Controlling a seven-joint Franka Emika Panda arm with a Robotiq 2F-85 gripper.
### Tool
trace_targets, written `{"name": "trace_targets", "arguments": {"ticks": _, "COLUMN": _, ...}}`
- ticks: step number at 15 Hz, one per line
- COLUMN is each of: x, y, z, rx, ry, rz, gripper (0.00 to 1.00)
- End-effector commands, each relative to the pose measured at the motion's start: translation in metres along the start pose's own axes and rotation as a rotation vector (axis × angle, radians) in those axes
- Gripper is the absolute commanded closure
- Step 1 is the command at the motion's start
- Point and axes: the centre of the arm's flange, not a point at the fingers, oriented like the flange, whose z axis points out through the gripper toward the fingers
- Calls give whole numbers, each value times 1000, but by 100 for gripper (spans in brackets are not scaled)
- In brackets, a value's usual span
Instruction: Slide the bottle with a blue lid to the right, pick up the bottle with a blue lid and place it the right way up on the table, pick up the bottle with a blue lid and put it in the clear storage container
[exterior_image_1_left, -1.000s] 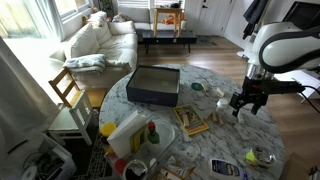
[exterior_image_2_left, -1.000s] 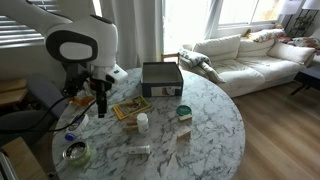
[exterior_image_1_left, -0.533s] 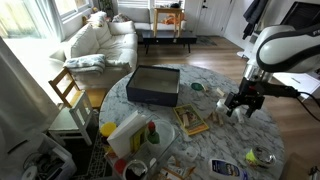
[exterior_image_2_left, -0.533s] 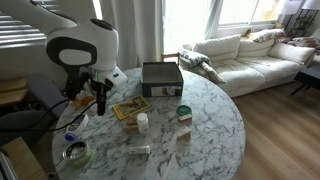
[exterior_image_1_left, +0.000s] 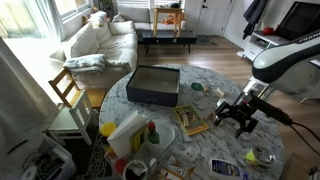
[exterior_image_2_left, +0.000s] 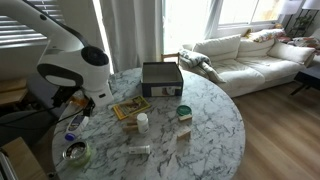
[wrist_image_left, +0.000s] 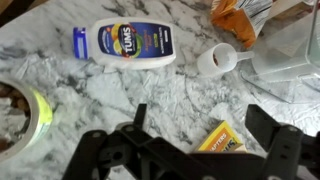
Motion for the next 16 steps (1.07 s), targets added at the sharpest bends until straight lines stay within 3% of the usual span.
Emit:
{"name": "trace_targets", "arguments": {"ticks": 1, "x": -31, "y": 23, "z": 27, "rx": 85, "ry": -52, "rz": 113, "gripper": 0}}
{"name": "trace_targets", "arguments": {"ticks": 7, "x": -74, "y": 51, "z": 46, "rx": -30, "ry": -115, "rz": 145, "gripper": 0}}
{"name": "trace_targets", "arguments": {"ticks": 11, "x": -75, "y": 54, "z": 43, "rx": -84, "ry": -65, "rz": 202, "gripper": 0}}
{"name": "trace_targets", "arguments": {"ticks": 13, "x": -74, "y": 52, "z": 50, "rx": -65, "ry": -99, "rz": 188, "gripper": 0}}
{"name": "trace_targets", "arguments": {"ticks": 16, "x": -75, "y": 54, "z": 61, "rx": -94, "ry": -172, "rz": 68, "gripper": 0}}
